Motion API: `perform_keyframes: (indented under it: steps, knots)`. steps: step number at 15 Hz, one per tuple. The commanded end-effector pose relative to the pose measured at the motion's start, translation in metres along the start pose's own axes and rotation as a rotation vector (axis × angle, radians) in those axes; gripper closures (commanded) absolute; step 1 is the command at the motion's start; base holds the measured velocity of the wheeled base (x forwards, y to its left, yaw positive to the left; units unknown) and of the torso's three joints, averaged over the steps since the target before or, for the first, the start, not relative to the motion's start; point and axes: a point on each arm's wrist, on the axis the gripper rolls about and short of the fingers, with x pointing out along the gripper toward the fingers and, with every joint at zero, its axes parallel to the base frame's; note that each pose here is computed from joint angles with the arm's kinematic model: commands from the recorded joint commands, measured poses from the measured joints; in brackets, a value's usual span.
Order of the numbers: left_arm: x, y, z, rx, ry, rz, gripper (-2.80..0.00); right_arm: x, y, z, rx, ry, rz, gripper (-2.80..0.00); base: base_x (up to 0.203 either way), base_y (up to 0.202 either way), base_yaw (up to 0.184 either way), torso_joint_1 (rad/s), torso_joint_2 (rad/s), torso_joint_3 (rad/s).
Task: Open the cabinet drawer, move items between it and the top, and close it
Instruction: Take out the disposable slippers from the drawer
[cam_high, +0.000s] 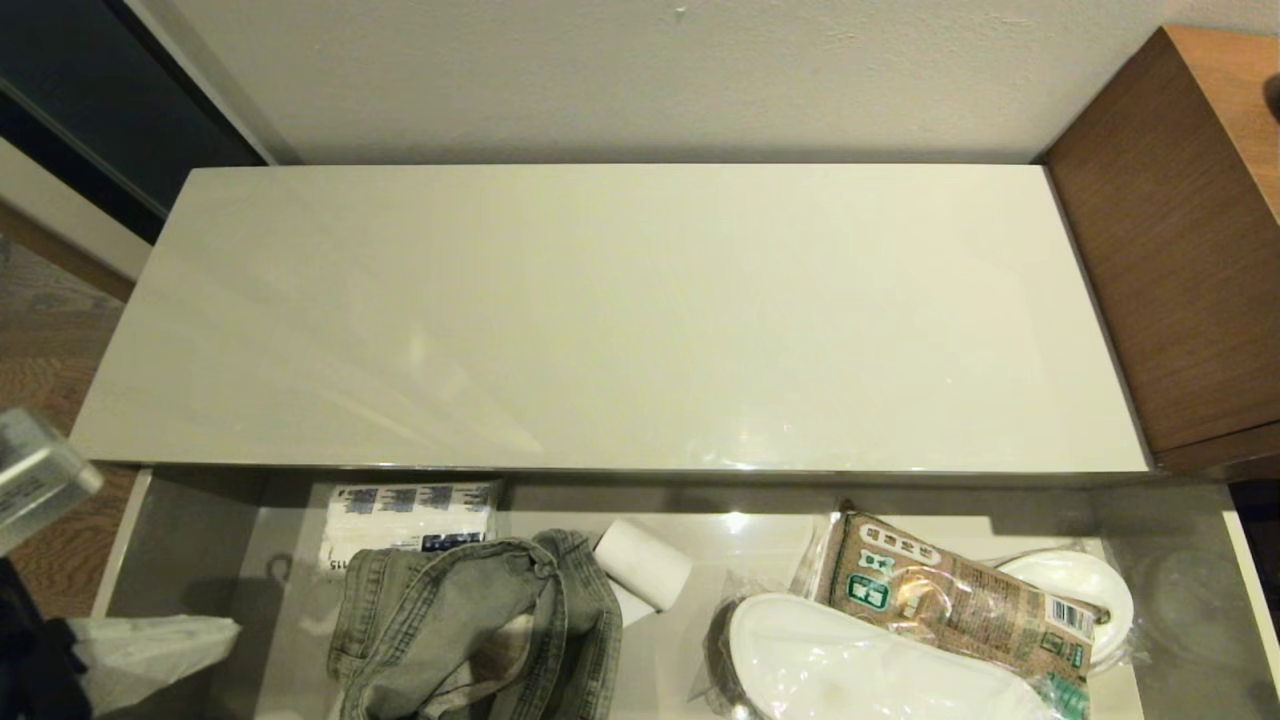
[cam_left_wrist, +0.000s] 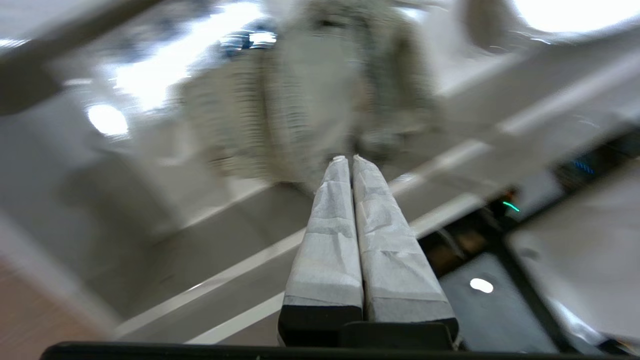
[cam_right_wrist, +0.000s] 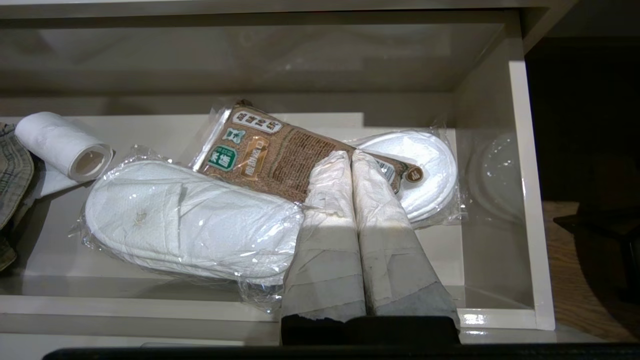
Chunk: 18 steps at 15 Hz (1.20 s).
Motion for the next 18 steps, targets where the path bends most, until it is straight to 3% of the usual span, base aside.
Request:
perform_keyframes:
  steps: [1,4,6,9,11,12,18]
  knots:
    - [0.02,0.001,0.007,-0.004,0.055,-0.056,0.0,-0.002,0.0,-0.001,-0.001,-0.02,0.0,0.0,0.0,0.0,0.0,0.0,0.0,0.0]
    - [0.034,0.0,0.019,-0.03,0.02,-0.114,0.0,-0.002,0.0,-0.001,0.0,-0.02,0.001,0.0,0.0,0.0,0.0,0.0,0.0,0.0]
    - [0.047,-0.006,0.022,-0.013,0.055,-0.163,0.0,-0.002,0.0,-0.001,0.001,-0.022,0.001,0.0,0.0,0.0,0.0,0.0,0.0,0.0]
    - [0.048,-0.006,0.023,-0.012,0.056,-0.168,0.0,-0.002,0.0,-0.001,0.001,-0.022,0.0,0.0,0.0,0.0,0.0,0.0,0.0,0.0]
    - [0.067,-0.009,0.036,0.011,0.036,-0.187,0.0,-0.002,0.0,-0.001,0.001,-0.022,0.0,0.0,0.0,0.0,0.0,0.0,0.0,0.0]
    - [0.077,-0.012,0.045,0.034,0.004,-0.198,-2.8,-0.002,0.0,-0.001,0.001,-0.022,0.0,0.0,0.0,0.0,0.0,0.0,0.0,0.0]
    - [0.079,-0.013,0.052,0.048,-0.019,-0.185,-2.8,-0.002,0.0,-0.001,0.001,-0.022,0.0,0.0,0.0,0.0,0.0,0.0,0.0,0.0]
